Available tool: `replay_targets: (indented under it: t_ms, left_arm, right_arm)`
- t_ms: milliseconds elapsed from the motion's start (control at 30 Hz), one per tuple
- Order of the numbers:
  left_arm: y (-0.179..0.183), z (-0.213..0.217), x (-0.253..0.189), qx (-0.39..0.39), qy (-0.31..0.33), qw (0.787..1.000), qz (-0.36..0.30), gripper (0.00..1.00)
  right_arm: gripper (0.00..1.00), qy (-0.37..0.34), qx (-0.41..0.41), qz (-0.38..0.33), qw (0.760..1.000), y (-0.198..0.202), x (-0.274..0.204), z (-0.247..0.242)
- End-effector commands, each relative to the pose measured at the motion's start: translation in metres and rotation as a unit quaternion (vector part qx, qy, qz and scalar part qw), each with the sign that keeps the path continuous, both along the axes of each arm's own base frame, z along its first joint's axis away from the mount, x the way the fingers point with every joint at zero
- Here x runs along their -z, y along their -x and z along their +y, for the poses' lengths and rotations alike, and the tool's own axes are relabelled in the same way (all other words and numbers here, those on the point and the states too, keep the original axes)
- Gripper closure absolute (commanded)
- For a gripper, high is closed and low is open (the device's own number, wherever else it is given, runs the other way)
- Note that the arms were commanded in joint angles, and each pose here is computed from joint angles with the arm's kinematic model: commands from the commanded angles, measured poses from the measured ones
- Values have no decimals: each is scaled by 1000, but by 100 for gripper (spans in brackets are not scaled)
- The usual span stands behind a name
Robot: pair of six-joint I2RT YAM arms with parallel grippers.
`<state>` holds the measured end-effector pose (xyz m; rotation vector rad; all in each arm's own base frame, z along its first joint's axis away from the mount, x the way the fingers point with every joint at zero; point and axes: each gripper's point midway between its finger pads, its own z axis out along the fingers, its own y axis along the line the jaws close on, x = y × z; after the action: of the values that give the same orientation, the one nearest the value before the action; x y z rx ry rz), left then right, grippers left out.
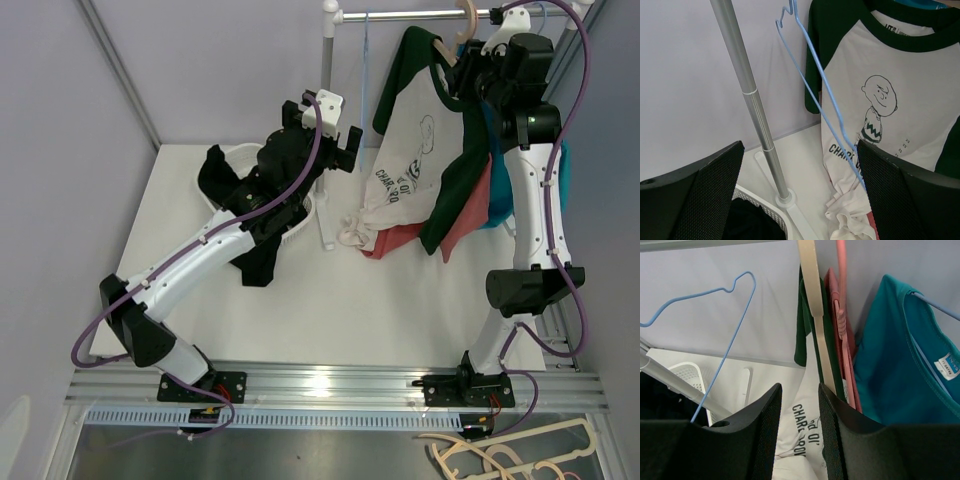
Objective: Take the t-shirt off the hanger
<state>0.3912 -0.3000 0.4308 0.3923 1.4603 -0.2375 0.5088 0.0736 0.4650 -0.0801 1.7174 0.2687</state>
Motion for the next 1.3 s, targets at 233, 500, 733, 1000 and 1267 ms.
replay_targets:
  t_ms: [233,500,733,1000,1267]
  left_arm:
    - [-3,-5,-9,5,11,1000,-18,0]
    - [-2,-7,-11,6,14,1000,-19,1]
    - [-1,-6,-11,6,11,1000,-20,0]
    - [0,-8,-13,8,11,1000,-22,0]
    - [-1,-10,-10,9,10,1000,-19,1]
  right_arm:
    - [60,10,18,-49,999,9,-32,-10]
    - [60,13,26,-54,998,12,-37,-14]
    - [59,13,27,-64,998,15,-44,-15]
    - [59,18,36,-70,997,20,-52,-20]
    - [59,16,28,-48,998,11,-33,-18]
